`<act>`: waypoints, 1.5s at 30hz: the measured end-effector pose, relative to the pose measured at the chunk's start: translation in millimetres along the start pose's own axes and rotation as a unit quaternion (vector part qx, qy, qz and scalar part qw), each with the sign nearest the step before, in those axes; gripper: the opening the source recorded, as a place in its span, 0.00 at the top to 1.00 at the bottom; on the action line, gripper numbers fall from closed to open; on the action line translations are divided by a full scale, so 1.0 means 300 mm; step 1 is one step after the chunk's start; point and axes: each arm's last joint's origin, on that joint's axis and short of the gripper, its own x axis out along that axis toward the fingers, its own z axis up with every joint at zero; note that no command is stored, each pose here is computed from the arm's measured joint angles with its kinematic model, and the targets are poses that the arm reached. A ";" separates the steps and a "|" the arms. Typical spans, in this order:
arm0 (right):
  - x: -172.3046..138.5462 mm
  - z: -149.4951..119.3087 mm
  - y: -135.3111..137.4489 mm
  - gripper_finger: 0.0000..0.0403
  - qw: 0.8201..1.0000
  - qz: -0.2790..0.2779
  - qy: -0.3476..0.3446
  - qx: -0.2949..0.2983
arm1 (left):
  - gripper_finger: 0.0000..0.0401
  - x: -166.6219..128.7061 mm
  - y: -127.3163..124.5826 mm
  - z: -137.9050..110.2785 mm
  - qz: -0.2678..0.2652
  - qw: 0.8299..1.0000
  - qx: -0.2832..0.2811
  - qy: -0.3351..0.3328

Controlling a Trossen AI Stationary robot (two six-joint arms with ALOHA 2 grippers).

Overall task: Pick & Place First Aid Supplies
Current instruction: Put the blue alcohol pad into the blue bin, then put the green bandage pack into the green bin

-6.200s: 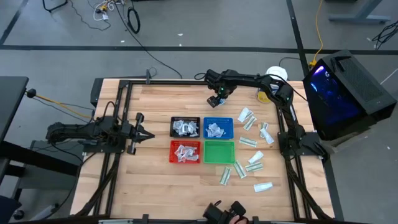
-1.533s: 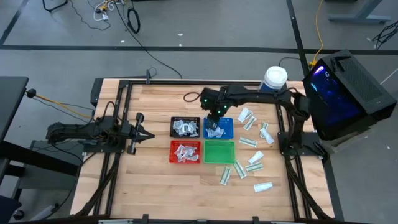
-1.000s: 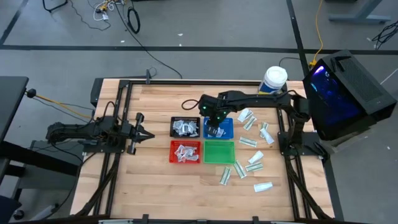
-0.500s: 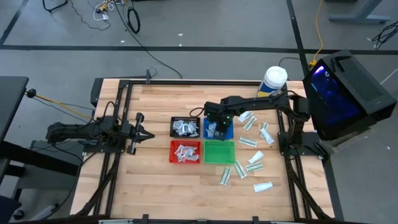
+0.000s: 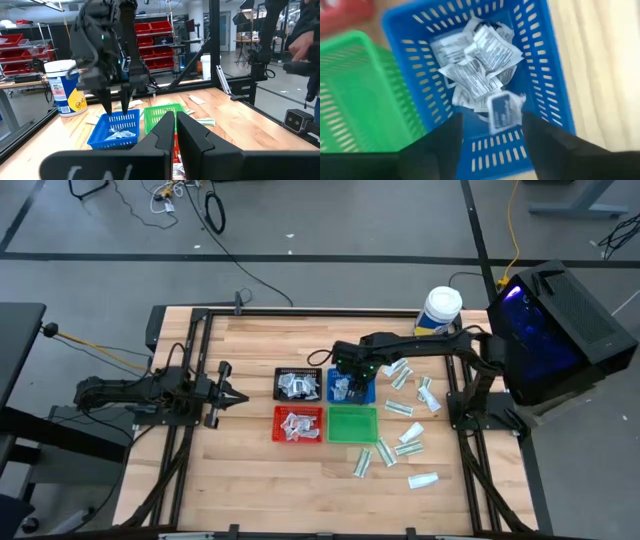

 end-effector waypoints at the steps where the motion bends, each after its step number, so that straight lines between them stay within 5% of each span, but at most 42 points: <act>1: -0.019 -0.003 0.000 0.47 1.000 0.001 -0.008 0.000 | 0.94 0.000 0.000 0.000 0.000 1.000 0.000 0.000; 10: -0.200 -0.062 -0.037 0.38 0.995 -0.016 -0.070 0.071 | 0.94 0.000 0.000 0.000 0.000 1.000 0.000 0.000; 19: -0.237 -0.092 -0.167 0.41 0.986 -0.045 -0.054 0.149 | 0.94 0.000 0.000 0.000 0.000 1.000 0.000 0.000; 29: -0.107 -0.165 -0.258 0.46 0.968 -0.059 -0.004 0.244 | 0.94 0.000 0.000 0.000 0.000 1.000 0.000 0.000; 45: -0.004 -0.208 -0.275 0.46 0.897 -0.057 -0.016 0.438 | 0.94 0.000 0.000 0.000 0.000 1.000 0.000 0.000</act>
